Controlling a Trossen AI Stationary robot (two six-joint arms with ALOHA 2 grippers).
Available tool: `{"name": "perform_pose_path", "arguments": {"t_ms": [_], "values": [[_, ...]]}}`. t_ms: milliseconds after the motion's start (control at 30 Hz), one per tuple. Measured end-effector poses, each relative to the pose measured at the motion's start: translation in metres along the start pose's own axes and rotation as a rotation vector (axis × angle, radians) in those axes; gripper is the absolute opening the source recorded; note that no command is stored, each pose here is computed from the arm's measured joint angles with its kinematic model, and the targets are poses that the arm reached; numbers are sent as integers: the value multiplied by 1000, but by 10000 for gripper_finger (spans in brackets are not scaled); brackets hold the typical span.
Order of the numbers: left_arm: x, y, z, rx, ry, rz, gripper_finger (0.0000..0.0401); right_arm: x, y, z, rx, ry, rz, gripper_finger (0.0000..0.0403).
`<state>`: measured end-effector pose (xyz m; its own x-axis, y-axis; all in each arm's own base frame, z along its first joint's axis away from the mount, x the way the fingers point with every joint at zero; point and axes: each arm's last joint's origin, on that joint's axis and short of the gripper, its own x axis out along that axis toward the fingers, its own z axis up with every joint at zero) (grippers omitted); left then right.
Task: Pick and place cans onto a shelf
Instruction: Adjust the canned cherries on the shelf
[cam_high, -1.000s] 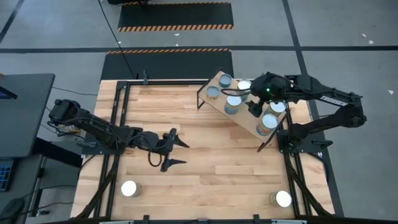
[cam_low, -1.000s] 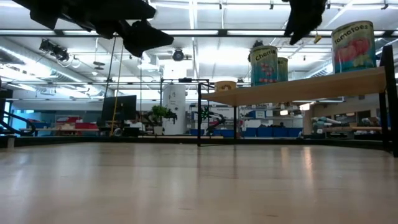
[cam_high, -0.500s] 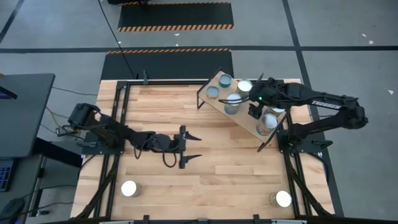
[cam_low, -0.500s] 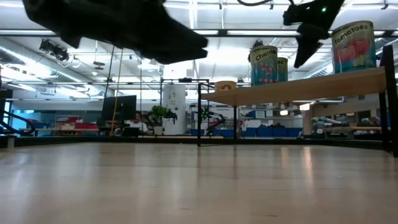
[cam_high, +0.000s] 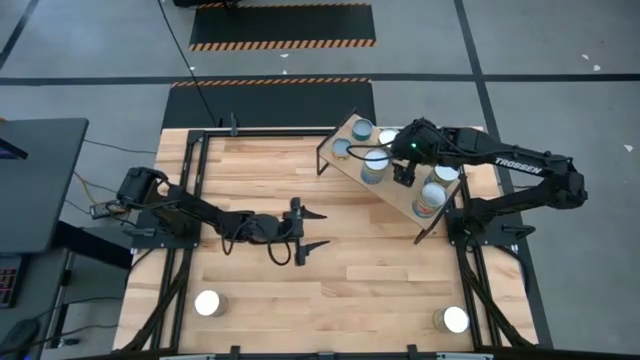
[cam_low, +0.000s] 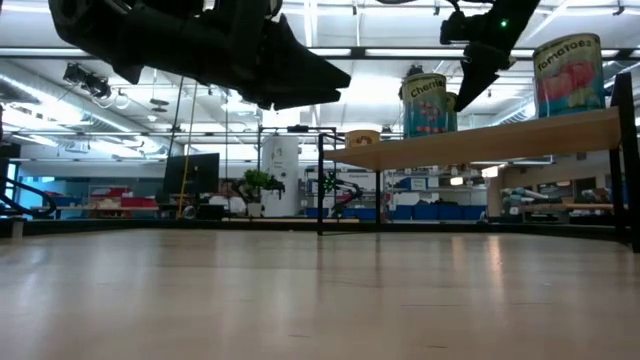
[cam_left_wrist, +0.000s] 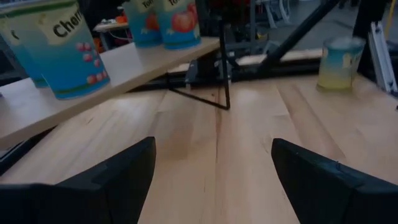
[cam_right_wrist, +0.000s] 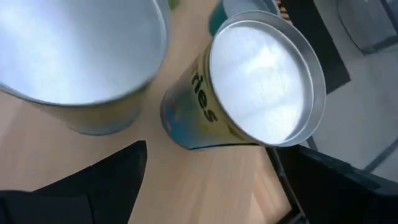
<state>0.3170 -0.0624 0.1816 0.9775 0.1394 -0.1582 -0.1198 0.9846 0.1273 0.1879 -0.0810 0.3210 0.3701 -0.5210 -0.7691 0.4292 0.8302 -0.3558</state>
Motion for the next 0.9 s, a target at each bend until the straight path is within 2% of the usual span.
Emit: {"name": "perform_pose_path", "arguments": {"t_ms": [167,233,367,467,633,767,900], "values": [[0,-1,-6,39,55,-1,325,-2,-1,-5,10,41,-25,374],[0,0,-9,48,85,2,325,-6,2,-9,42,56,23,374],[-4,2,-6,42,110,16,325,-11,17,-11,193,75,109,374],[-11,6,2,47,125,53,325,-10,31,-6,251,70,133,374],[-18,12,14,35,100,81,325,-5,47,2,373,44,127,374],[-18,12,13,37,104,102,325,2,52,10,461,22,138,374],[-19,10,13,40,106,105,325,8,54,12,514,30,95,374]]}}
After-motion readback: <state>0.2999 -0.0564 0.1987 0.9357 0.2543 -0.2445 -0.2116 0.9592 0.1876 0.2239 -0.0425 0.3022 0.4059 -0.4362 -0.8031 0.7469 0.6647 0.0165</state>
